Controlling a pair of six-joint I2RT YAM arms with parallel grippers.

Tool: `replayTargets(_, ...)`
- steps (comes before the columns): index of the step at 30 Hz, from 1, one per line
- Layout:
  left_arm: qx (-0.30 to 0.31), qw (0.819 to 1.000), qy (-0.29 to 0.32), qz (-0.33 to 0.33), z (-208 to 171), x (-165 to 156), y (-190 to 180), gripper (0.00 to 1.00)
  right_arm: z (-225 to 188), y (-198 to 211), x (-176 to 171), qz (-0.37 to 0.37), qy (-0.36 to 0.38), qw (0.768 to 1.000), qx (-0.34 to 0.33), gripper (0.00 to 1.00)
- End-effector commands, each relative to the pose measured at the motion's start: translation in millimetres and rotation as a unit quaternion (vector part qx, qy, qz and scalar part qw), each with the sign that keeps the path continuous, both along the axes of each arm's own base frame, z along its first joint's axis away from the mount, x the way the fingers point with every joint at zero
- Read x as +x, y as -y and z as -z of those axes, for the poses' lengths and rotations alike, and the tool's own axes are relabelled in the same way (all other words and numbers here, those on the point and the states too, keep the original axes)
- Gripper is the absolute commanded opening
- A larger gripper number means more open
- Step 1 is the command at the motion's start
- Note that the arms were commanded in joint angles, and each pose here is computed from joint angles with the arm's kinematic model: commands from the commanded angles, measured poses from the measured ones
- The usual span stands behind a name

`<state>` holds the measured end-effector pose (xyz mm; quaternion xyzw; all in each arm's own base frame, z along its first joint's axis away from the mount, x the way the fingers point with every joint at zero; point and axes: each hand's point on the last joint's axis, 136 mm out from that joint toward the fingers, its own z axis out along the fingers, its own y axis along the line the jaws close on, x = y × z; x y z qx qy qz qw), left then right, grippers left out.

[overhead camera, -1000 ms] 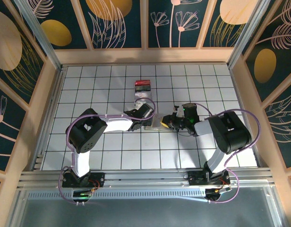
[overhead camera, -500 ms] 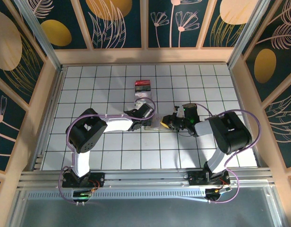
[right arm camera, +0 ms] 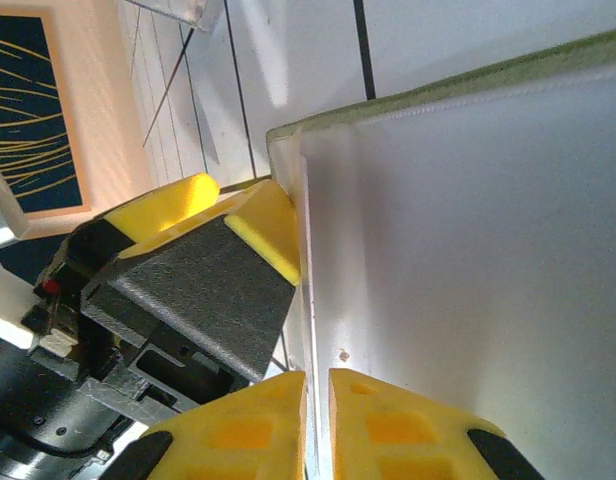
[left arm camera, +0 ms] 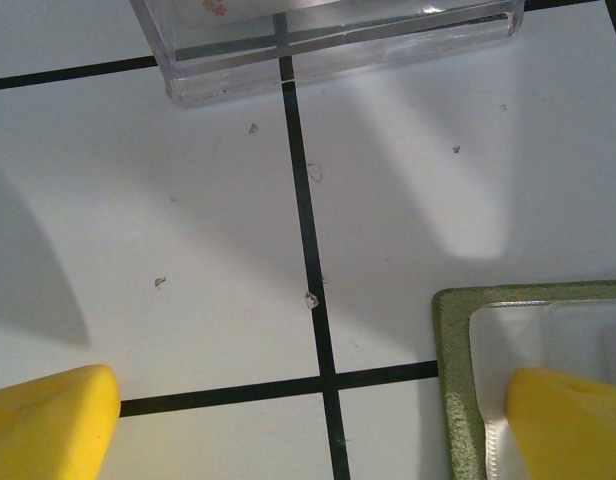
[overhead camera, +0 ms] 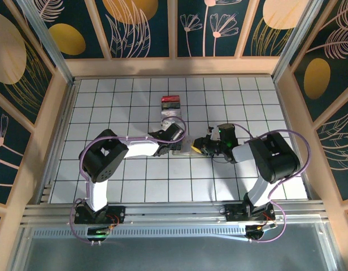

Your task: Take the credit cards out of the card holder

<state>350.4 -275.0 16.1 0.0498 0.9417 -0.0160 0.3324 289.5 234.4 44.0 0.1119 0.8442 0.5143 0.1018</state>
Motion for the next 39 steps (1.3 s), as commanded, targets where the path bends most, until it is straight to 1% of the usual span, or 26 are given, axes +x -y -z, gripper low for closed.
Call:
replayTargets(1, 0.088, 0.995, -0.053, -0.013, 39, -18, -39, 0.99, -5, -8, 3, -0.010, 0.005, 1.000, 0.015, 0.14)
replayTargets(6, 0.088, 0.995, -0.054, -0.013, 40, -18, -39, 0.99, -6, -9, 4, -0.012, 0.006, 1.000, 0.018, 0.07)
replayTargets(11, 0.089, 0.994, -0.054, -0.014, 41, -18, -39, 0.99, -5, -9, 3, -0.011, 0.004, 1.000, 0.015, 0.04)
replayTargets(39, 0.092, 0.994, -0.061, -0.024, 44, -18, -49, 0.99, 2, 22, 0, 0.013, 0.002, 0.999, -0.039, 0.02)
